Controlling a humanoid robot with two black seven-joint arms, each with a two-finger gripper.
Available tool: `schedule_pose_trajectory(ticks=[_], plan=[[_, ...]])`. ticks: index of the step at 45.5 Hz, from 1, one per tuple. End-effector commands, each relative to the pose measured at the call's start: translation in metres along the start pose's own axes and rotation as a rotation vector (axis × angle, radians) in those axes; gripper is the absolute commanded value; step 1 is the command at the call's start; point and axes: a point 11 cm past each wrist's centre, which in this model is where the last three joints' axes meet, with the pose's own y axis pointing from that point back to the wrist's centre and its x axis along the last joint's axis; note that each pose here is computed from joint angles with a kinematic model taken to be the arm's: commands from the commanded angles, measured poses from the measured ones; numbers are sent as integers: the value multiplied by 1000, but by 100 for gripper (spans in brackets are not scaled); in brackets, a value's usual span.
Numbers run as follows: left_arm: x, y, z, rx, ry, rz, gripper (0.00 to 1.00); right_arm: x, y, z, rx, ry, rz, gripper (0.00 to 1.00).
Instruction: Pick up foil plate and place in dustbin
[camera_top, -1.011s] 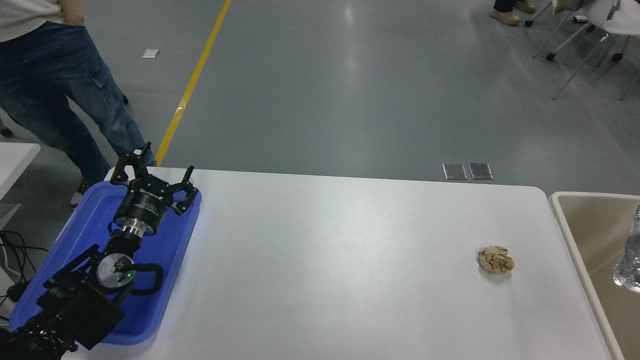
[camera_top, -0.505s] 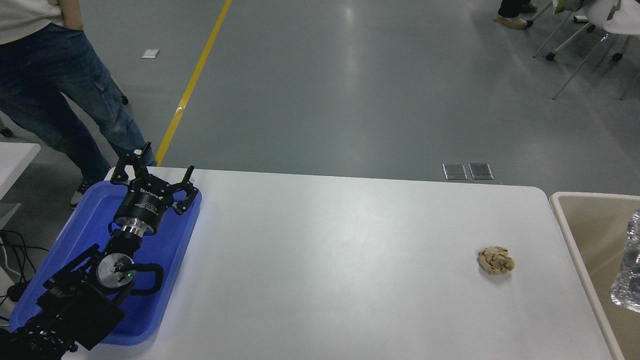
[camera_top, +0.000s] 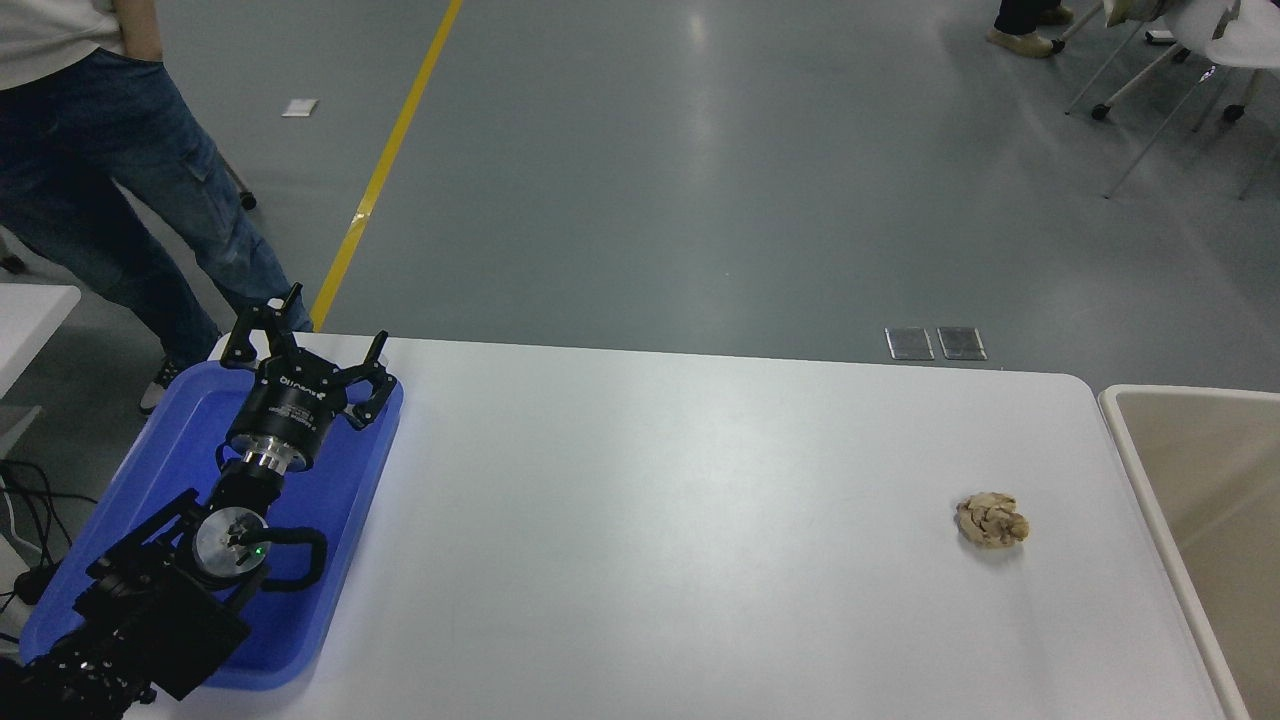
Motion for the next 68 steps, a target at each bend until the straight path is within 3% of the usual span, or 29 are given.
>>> schedule_pose_trajectory(ticks=[1,9,19,52,68], plan=[[0,0,0,0,1,0,100,44,23,-91,188,-16,-24,100],[0,0,0,0,1,0,100,36,49,-159,334,-3,-120,100],[0,0,0,0,1,0,100,31,71,-193,387,92,-194,100],[0,0,0,1,1,0,100,-5,201,-233,441,381,-724,100],[0,0,0,0,1,0,100,6,251,-246,456,473,-832,100]])
